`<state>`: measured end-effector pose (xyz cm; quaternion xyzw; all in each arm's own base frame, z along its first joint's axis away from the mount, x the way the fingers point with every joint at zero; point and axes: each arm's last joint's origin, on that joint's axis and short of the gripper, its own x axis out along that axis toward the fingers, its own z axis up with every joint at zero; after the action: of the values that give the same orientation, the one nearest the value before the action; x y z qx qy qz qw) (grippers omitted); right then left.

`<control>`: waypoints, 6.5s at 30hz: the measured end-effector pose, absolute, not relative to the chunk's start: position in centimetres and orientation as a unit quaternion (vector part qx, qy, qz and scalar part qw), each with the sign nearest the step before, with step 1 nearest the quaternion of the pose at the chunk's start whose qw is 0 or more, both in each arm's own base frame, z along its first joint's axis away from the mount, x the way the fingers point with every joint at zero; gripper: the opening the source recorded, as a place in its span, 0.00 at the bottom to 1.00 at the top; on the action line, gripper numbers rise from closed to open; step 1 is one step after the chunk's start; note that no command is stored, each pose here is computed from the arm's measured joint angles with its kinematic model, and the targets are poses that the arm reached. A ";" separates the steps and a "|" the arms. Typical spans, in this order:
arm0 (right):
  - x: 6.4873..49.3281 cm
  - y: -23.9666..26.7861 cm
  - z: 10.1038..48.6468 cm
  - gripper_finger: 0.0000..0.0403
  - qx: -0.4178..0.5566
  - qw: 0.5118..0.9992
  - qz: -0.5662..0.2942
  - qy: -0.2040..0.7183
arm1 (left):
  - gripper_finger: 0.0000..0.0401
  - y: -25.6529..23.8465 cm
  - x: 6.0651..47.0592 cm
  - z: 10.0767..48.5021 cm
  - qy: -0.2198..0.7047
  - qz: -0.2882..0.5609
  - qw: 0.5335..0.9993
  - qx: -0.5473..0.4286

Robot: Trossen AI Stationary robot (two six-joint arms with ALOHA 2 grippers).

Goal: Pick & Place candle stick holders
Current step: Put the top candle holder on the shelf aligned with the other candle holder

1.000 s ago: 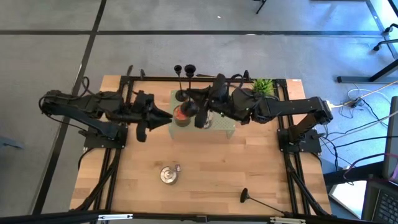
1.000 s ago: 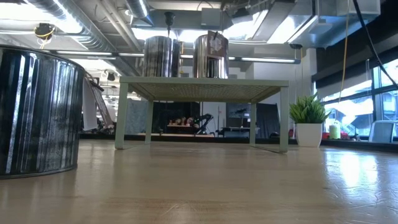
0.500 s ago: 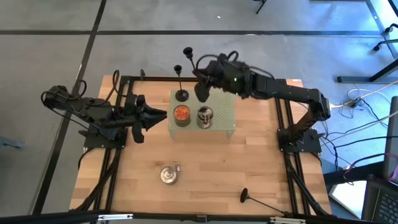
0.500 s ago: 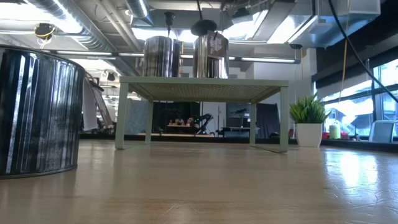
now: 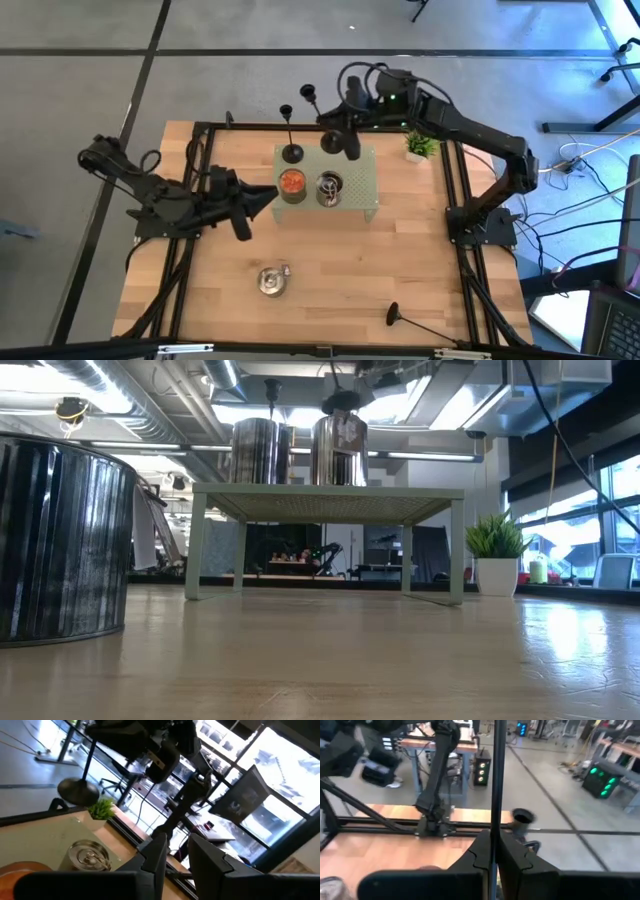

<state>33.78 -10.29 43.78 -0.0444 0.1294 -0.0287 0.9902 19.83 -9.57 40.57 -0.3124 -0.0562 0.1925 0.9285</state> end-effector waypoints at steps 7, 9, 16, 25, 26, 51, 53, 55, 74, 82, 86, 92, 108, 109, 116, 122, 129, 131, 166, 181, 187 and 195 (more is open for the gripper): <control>31.1 -12.3 43.4 0.04 -0.030 0.998 -0.015 0.057 | 0.18 -10.2 20.7 39.9 -0.057 0.211 0.922 -0.320; 30.6 -12.8 42.3 0.04 -0.010 0.999 -0.016 0.037 | 0.18 -10.1 20.6 39.9 -0.059 0.211 0.921 -0.323; 30.1 -13.2 38.7 0.04 -0.015 0.999 -0.028 0.023 | 0.17 -10.0 20.5 40.0 -0.066 0.222 0.916 -0.327; 30.7 -13.0 38.3 0.04 -0.061 0.997 -0.043 0.022 | 0.17 -9.9 20.5 40.0 -0.074 0.244 0.911 -0.325; 30.7 -13.0 38.5 0.04 -0.068 0.997 -0.045 0.012 | 0.17 -9.9 20.4 40.0 -0.076 0.251 0.909 -0.323; 31.8 -15.1 33.3 0.04 -0.064 0.995 -0.069 -0.016 | 0.17 -9.8 20.6 35.7 -0.012 0.360 0.895 -0.262; 32.1 -15.3 32.6 0.04 -0.049 0.996 -0.073 0.000 | 0.17 -9.9 20.9 35.1 -0.007 0.365 0.894 -0.262; 32.5 -15.5 31.9 0.04 -0.036 0.997 -0.073 0.011 | 0.17 -10.1 21.2 34.8 -0.006 0.369 0.892 -0.262; 33.6 -15.6 29.1 0.03 -0.013 0.996 -0.089 0.013 | 0.17 -10.2 21.5 34.4 -0.017 0.385 0.888 -0.252; 31.9 -14.8 27.5 0.03 -0.001 0.995 -0.095 -0.042 | 0.17 -10.2 21.5 34.4 -0.017 0.385 0.888 -0.252; 31.8 -14.5 28.1 0.03 -0.004 0.996 -0.094 0.000 | 0.17 -10.2 21.5 34.4 -0.015 0.385 0.888 -0.249; 31.6 -14.2 28.7 0.03 -0.006 0.996 -0.091 0.017 | 0.17 -10.2 21.5 34.4 -0.014 0.386 0.889 -0.247; 32.0 -13.5 28.9 0.03 -0.013 0.990 -0.143 0.006 | 0.17 -10.2 21.5 34.4 -0.027 0.387 0.881 -0.271; 32.1 -13.4 28.9 0.03 -0.008 0.989 -0.145 0.007 | 0.17 -10.2 21.5 34.4 -0.028 0.386 0.880 -0.274; 32.4 -12.2 28.0 0.03 -0.004 0.987 -0.161 0.017 | 0.17 -9.9 21.7 34.4 -0.030 0.389 0.875 -0.286; 32.0 -12.2 27.7 0.03 -0.003 0.986 -0.166 -0.016 | 0.17 -9.4 22.0 34.3 -0.022 0.390 0.874 -0.291; 31.9 -12.3 27.5 0.03 -0.004 0.989 -0.149 -0.010 | 0.17 -9.1 22.1 34.3 -0.015 0.390 0.874 -0.288; 32.0 -12.4 27.1 0.03 -0.005 0.988 -0.152 0.004 | 0.17 -9.1 22.2 34.3 -0.014 0.392 0.875 -0.284; 33.0 -13.2 25.2 0.09 0.011 0.986 -0.164 0.008 | 0.17 -8.7 22.3 34.3 -0.007 0.393 0.875 -0.284; 33.0 -13.2 25.2 0.13 0.012 0.986 -0.164 0.010 | 0.17 -8.6 22.3 34.2 -0.005 0.395 0.874 -0.282; 33.0 -13.2 25.2 0.13 0.012 0.987 -0.162 0.012 | 0.17 -8.3 22.5 34.2 0.002 0.394 0.875 -0.282; 33.0 -13.2 25.0 0.13 0.014 0.987 -0.160 0.019 | 0.17 -8.3 22.5 34.2 0.004 0.394 0.876 -0.279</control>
<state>32.99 -13.15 25.04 0.0142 0.0192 -0.1598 0.9869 22.50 -8.31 34.17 -0.2785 0.0041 0.3943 0.8757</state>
